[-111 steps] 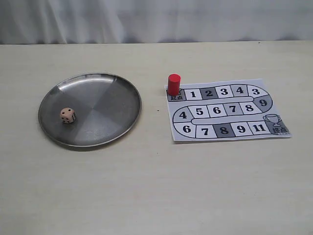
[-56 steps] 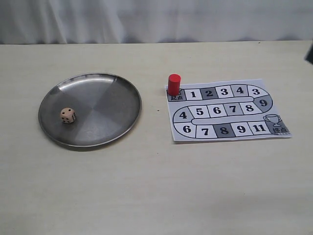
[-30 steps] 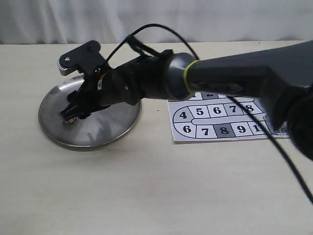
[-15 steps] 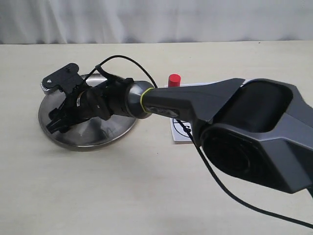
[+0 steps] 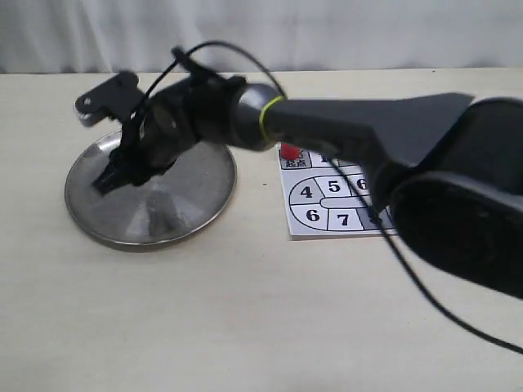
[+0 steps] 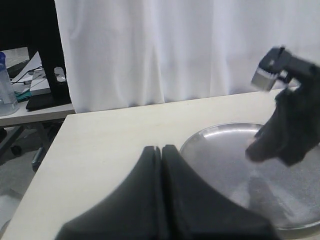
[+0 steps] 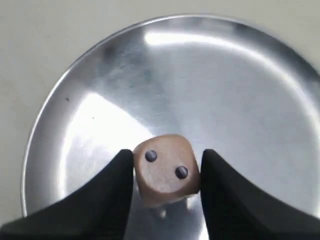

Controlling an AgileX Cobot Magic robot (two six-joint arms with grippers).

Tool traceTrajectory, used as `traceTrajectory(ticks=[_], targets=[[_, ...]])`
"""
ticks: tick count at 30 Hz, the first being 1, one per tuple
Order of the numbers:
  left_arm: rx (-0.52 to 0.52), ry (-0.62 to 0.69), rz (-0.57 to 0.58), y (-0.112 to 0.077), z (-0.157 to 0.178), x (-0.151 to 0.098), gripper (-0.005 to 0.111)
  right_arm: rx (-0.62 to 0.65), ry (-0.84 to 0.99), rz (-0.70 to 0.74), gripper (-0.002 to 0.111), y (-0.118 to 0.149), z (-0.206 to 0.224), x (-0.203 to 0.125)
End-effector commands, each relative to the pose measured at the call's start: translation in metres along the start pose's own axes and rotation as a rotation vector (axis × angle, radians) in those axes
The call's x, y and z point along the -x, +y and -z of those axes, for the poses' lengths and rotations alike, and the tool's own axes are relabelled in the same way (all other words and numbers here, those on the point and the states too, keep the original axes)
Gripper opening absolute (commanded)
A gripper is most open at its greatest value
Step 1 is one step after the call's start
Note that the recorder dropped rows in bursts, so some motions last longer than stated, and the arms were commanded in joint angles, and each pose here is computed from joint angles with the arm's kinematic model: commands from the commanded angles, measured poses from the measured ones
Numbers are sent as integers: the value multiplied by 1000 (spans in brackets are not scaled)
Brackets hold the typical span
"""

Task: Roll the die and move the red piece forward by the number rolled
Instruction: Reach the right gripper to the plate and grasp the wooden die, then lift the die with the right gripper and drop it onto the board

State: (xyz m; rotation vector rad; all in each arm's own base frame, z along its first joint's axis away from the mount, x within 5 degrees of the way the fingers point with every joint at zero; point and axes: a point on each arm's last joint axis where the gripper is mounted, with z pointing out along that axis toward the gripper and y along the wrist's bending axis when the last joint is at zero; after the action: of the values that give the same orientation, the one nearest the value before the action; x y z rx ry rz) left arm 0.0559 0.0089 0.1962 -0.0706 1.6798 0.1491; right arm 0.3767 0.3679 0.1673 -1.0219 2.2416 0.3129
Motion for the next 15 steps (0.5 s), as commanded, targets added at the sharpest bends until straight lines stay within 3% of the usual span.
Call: traceTrajectory(ticks=[1, 5, 9, 15], targets=[[-11, -20, 9, -1, 0, 1, 0, -72, -4, -51, 4, -47, 87, 22], [-11, -20, 9, -1, 0, 1, 0, -143, -38, -93, 4, -83, 147, 4], [-11, -20, 9, -1, 0, 1, 0, -243, -55, -206, 4, -127, 189, -46], [-11, -20, 9, -1, 0, 1, 0, -321, 16, -437, 4, -172, 190, -129]])
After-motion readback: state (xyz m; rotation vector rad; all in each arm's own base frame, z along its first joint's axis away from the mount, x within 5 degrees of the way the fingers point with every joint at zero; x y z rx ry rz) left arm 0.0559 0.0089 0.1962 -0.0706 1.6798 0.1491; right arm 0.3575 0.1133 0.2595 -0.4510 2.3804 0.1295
